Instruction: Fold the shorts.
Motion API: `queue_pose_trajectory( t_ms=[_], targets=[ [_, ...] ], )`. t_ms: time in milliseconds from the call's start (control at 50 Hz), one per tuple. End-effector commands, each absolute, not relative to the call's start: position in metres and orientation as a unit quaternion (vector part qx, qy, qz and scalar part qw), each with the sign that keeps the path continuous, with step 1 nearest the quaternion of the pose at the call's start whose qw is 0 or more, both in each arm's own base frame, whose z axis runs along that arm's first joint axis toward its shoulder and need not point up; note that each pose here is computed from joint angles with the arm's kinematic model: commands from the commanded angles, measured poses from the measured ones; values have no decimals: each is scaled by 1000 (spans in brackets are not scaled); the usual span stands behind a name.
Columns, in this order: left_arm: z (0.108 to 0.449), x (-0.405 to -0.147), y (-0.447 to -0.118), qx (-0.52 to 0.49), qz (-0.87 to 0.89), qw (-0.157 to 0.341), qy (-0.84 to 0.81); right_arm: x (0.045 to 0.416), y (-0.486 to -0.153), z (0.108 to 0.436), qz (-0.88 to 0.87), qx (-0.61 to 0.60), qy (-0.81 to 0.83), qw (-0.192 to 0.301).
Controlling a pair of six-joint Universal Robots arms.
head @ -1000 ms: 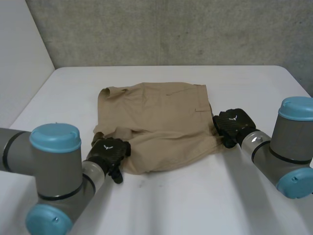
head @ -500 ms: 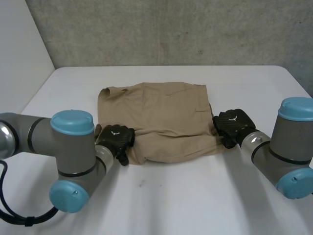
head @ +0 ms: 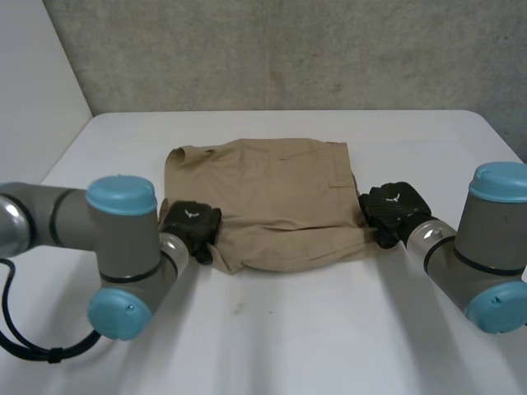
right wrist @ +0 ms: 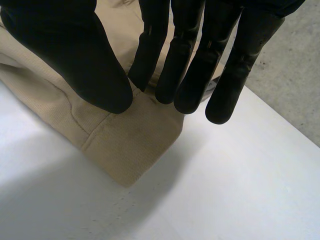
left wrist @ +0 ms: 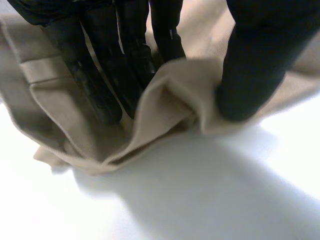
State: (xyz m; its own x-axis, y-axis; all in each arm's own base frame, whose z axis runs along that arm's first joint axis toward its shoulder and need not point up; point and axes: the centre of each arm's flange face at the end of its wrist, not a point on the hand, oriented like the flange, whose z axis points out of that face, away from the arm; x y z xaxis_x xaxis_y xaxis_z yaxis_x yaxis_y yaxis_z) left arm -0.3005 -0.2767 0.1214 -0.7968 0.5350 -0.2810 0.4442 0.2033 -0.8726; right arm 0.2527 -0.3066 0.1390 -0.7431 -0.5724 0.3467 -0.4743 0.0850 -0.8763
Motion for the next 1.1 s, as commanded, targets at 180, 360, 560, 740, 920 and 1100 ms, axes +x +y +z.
queue_pose_trajectory(
  t_ms=[180,360,560,740,920,1100],
  targets=[
    [210,-288,-248,-292,603,64,-740,251,-302,145,-556,-357,750,39],
    [191,-281,-238,-289,569,68,-766,253,-299,144,-551,-361,751,43],
    [166,-269,-235,-287,533,56,-794,255,-289,140,-539,-368,756,47],
    [159,-265,-228,-290,519,53,-802,251,-283,134,-527,-370,764,49],
    [165,-263,-225,-288,523,53,-801,248,-280,137,-532,-374,759,42],
    [190,-254,-204,-287,538,58,-791,251,-290,117,-536,-416,735,10]
  ],
)
